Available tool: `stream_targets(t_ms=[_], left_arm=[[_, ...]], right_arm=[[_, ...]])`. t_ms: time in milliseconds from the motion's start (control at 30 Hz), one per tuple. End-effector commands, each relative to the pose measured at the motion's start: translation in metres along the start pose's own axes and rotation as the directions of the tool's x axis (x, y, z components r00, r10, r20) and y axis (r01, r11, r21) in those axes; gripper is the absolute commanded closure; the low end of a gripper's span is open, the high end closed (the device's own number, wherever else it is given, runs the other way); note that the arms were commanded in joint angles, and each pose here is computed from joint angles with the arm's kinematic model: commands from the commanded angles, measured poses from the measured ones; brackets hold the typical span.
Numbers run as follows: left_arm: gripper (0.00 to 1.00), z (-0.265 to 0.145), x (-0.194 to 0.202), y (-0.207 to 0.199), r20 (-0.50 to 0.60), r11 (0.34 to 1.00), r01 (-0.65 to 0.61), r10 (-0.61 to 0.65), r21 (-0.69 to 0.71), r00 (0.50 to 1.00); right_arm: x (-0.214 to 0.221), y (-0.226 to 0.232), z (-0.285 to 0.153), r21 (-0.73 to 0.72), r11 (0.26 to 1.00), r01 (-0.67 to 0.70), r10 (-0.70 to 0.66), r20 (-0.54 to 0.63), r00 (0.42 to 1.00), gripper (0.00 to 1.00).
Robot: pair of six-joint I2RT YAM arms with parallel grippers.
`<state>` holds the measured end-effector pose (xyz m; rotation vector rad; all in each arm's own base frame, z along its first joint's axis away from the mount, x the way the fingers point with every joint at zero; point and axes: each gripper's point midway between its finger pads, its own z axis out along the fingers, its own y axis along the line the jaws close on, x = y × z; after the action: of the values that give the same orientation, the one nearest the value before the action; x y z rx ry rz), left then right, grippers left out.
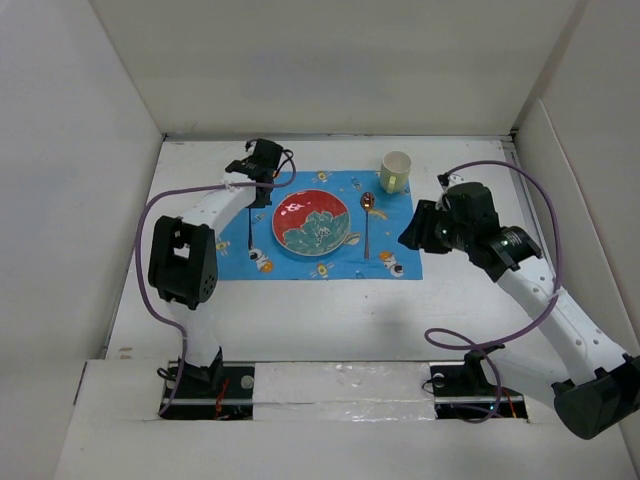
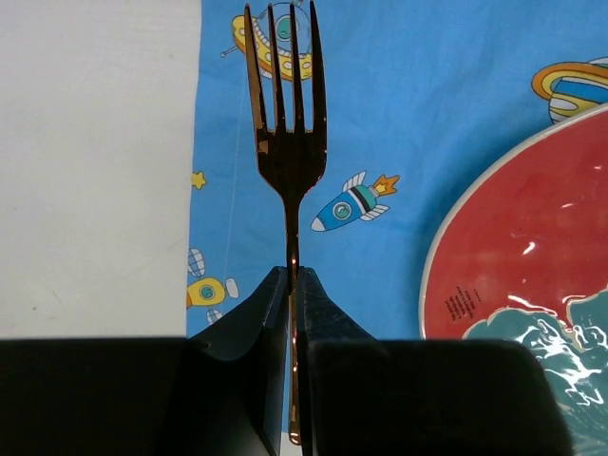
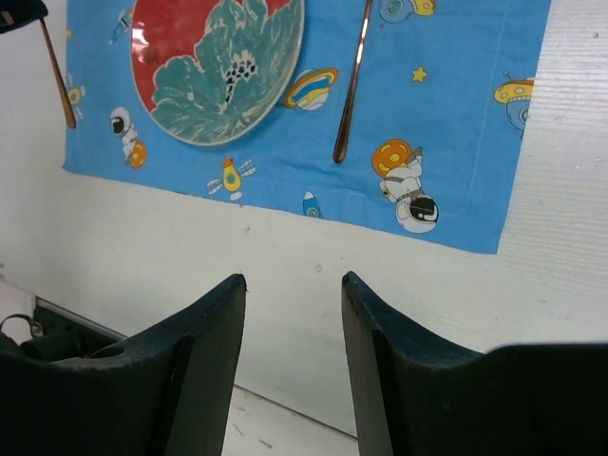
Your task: Set the dinner table for one person
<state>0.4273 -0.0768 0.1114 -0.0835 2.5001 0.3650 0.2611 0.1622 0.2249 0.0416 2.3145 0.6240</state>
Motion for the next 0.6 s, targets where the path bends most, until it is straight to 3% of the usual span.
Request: stream_targets(t_ms=[0, 567], left_arm=[[1.00, -0.001, -0.013, -0.005, 0.048, 1.000, -0.029, 0.029, -0.005, 0.998], [1.00, 0.040, 0.015, -0.029, -0.027, 0.998, -0.049, 0.050, 0.028, 0.998]], right_arm=[[-0.001, -0.008, -0.004, 0.024, 1.000, 0.001, -0.001, 0.020, 1.000, 0.49], [0.003, -0.021, -0.015, 0.072, 0.997, 0.003, -0.005, 0.020, 1.000, 0.49]])
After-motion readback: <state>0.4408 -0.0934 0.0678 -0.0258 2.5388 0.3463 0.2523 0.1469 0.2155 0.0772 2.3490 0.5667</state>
